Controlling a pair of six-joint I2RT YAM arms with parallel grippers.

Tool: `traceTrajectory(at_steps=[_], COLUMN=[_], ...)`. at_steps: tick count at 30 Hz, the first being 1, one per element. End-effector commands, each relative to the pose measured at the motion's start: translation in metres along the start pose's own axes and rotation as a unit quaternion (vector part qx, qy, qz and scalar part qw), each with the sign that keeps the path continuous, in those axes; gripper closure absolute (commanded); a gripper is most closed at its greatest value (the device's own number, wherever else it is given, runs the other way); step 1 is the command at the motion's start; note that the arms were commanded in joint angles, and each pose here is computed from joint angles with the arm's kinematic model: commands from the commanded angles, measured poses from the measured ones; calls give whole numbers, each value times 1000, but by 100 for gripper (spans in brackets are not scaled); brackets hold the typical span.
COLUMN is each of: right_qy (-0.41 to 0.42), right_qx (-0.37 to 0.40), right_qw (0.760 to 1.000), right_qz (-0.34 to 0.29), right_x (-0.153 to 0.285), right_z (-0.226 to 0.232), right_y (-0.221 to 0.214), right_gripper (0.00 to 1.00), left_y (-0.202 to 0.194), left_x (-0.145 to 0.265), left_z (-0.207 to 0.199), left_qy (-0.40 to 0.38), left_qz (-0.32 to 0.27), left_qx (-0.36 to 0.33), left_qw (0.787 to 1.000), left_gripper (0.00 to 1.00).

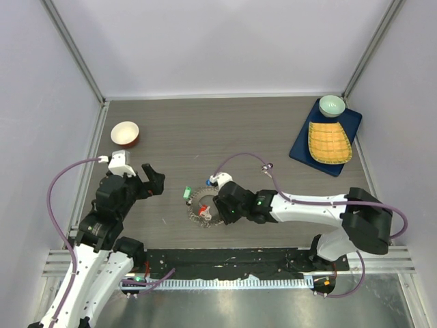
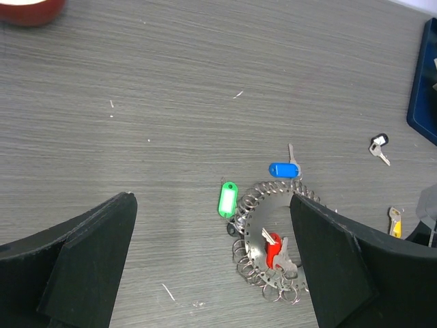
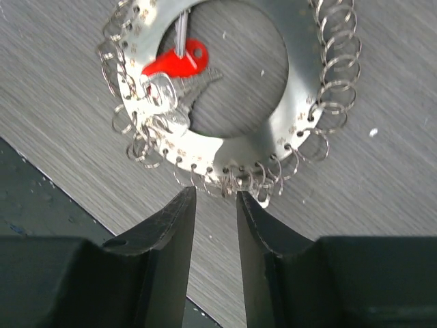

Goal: Put the keys on the keyring

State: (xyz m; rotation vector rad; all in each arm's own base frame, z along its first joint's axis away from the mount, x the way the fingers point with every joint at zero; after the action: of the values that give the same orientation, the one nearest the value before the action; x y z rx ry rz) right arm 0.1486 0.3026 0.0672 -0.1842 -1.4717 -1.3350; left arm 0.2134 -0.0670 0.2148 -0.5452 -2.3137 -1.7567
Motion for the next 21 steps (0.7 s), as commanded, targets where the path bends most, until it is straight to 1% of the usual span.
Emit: traceTrajectory(at_steps=[1, 2, 4, 5, 7, 9, 12, 21], right_qy=[-23, -25, -30, -39, -39, -46, -49, -78], right_qx=[9, 14, 17, 25, 31, 44, 52, 61], right_qw=[999, 999, 998, 997, 997, 994, 993, 989], right_qz=[20, 36, 43, 60, 64, 85, 99, 114], right_x=[-3, -2, -2, -4, -4, -7, -13, -21], right_z=[8, 8, 9, 6, 9, 7, 9, 1], right_y=[20, 15, 19, 14, 20, 15, 15, 12], right_gripper=[63, 63, 63, 63, 63, 66, 70, 70], left_y=[1, 1, 2, 3, 3, 3, 2, 2], left_x=[1, 1, 2, 3, 3, 3, 3, 4], left_z=[5, 6, 5, 5, 5, 5, 5, 3], left_qy=[12, 13, 12, 11, 10, 11, 9, 3], left_qz=[-4, -4, -7, -8, -8, -9, -6, -8], left_qx=[-3, -4, -5, -4, -5, -4, -4, -3], left_qw=[1000, 1000, 1000, 1000, 1000, 1000, 1000, 1000], left_gripper=[0, 0, 0, 0, 0, 0, 0, 0])
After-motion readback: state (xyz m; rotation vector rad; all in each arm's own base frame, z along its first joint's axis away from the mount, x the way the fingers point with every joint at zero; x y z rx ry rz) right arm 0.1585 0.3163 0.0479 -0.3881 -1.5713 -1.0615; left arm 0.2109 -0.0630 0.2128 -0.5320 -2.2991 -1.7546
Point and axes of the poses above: each gripper's point midway between its finger pads, its own x axis back along the fingers, its own z axis along the line the jaws close on, y = z × x, the point moved 1 cm from there along x, back along the fingers, and after that the axes turned 4 degrees about -x, right-handed, at the moved point
